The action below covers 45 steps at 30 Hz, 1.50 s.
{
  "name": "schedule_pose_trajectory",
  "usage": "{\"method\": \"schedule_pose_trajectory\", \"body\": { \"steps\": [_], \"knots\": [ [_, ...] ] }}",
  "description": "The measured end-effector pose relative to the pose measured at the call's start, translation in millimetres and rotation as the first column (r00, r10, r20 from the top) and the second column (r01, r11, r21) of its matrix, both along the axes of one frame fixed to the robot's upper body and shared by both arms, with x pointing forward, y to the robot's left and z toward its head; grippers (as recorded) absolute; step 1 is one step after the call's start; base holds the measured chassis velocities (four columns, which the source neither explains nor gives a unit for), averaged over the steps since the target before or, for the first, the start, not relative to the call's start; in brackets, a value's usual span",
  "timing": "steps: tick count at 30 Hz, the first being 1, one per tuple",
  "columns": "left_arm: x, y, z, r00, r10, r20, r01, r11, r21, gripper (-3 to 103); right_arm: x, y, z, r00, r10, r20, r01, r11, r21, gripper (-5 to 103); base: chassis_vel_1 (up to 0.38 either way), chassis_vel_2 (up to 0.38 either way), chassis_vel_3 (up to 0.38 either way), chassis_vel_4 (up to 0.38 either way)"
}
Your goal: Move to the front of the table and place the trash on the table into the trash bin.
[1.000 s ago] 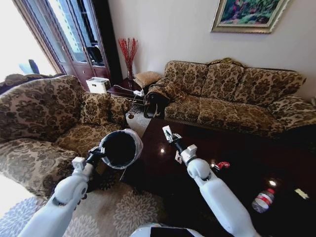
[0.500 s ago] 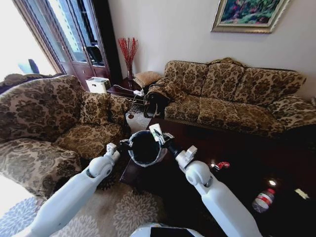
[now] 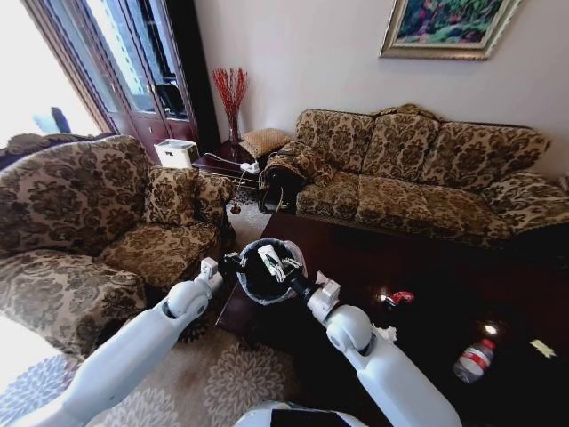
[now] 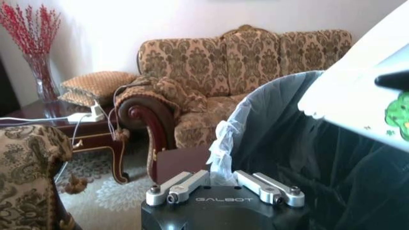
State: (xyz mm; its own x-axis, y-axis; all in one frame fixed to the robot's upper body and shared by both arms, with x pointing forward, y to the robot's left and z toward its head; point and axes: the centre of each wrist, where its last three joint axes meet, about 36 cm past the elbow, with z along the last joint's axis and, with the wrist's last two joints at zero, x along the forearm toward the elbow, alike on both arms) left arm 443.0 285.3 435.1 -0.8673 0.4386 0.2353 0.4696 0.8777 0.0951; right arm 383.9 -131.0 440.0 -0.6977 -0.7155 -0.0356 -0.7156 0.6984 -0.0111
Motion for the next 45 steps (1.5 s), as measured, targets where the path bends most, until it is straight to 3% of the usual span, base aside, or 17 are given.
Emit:
{"method": "schedule_pose_trajectory", "body": {
  "steps": [4,8,11,13,14,16,18,19,26,31,37,38,40,42,43,45],
  "knots": [
    [-1.7,-1.3,0.6,1.0,0.0,0.003,0.0,1.0,-0.006,1,0.3,-0.7,-2.9,1.0,0.008,0.001,-0.008,1.0,-0.019,4,0.0,0.0,0.0,0.0],
    [-3.3,-1.8,0.8,1.0,0.001,0.004,-0.001,1.0,-0.009,1,0.4,-1.8,-6.2,1.0,0.004,-0.002,-0.004,1.0,-0.028,10,0.0,0.0,0.0,0.0],
    [-4.9,-1.5,0.9,1.0,0.004,0.005,-0.004,1.0,-0.011,1,1.2,-2.9,-8.9,1.0,0.001,-0.006,-0.001,0.999,-0.033,21,0.0,0.0,0.0,0.0],
    [-5.5,-1.4,1.0,1.0,0.004,0.005,-0.004,1.0,-0.011,1,1.9,-3.0,-9.4,1.0,0.0,-0.006,0.0,0.999,-0.034,21,0.0,0.0,0.0,0.0],
    [-6.2,-0.7,1.2,1.0,0.006,0.006,-0.006,1.0,-0.012,1,3.8,-3.1,-10.0,1.0,-0.001,-0.005,0.001,0.999,-0.035,32,0.0,0.0,0.0,0.0],
    [-6.4,-0.2,1.2,1.0,0.008,0.006,-0.008,1.0,-0.012,1,5.1,-2.9,-10.3,1.0,-0.002,-0.003,0.002,0.999,-0.035,32,0.0,0.0,0.0,0.0],
    [-6.4,0.7,1.3,1.0,0.011,0.006,-0.011,1.0,-0.01,1,7.8,-2.6,-10.7,1.0,-0.003,0.001,0.003,0.999,-0.035,42,0.0,0.0,0.0,0.0],
    [-6.4,0.7,1.3,1.0,0.011,0.006,-0.011,1.0,-0.01,1,7.8,-2.6,-10.7,1.0,-0.003,0.001,0.003,0.999,-0.035,42,0.0,0.0,0.0,0.0],
    [-3.6,1.9,0.3,1.0,0.02,0.006,-0.02,1.0,-0.012,1,15.3,0.9,-5.1,1.0,-0.015,0.007,0.015,1.0,-0.009,76,0.0,0.0,0.0,0.0],
    [-3.0,0.8,0.7,1.0,0.02,0.006,-0.02,1.0,-0.016,1,19.0,1.5,-4.8,1.0,-0.024,0.009,0.024,1.0,-0.008,91,0.0,0.0,0.0,0.0],
    [1.4,12.7,-0.7,0.997,0.079,0.008,-0.079,0.997,-0.007,1,31.4,-16.2,-0.1,0.987,-0.161,0.017,0.16,0.987,0.016,100,0.0,0.0,0.0,0.0],
    [6.8,23.6,-0.8,0.992,0.127,0.02,-0.127,0.992,0.01,1,39.1,-33.7,-1.0,0.974,-0.226,0.018,0.226,0.974,0.014,100,0.0,0.0,0.0,0.0],
    [9.7,29.3,-1.1,0.988,0.15,0.029,-0.15,0.988,0.021,1,42.2,-41.9,-2.4,0.967,-0.253,0.014,0.253,0.967,0.013,100,0.0,0.0,0.0,0.0],
    [18.7,48.3,-3.6,0.974,0.221,0.055,-0.225,0.973,0.057,1,50.9,-66.0,-16.4,0.943,-0.333,-0.009,0.332,0.943,-0.004,100,0.0,0.0,0.0,0.0],
    [18.7,48.3,-3.6,0.974,0.221,0.055,-0.225,0.973,0.057,1,50.9,-66.0,-16.4,0.943,-0.333,-0.009,0.332,0.943,-0.004,100,0.0,0.0,0.0,0.0],
    [22.1,66.6,-2.2,0.956,0.286,0.07,-0.29,0.955,0.059,1,61.4,-88.2,-42.5,0.915,-0.402,-0.041,0.401,0.916,-0.035,100,0.0,0.0,0.0,0.0]
  ]
}}
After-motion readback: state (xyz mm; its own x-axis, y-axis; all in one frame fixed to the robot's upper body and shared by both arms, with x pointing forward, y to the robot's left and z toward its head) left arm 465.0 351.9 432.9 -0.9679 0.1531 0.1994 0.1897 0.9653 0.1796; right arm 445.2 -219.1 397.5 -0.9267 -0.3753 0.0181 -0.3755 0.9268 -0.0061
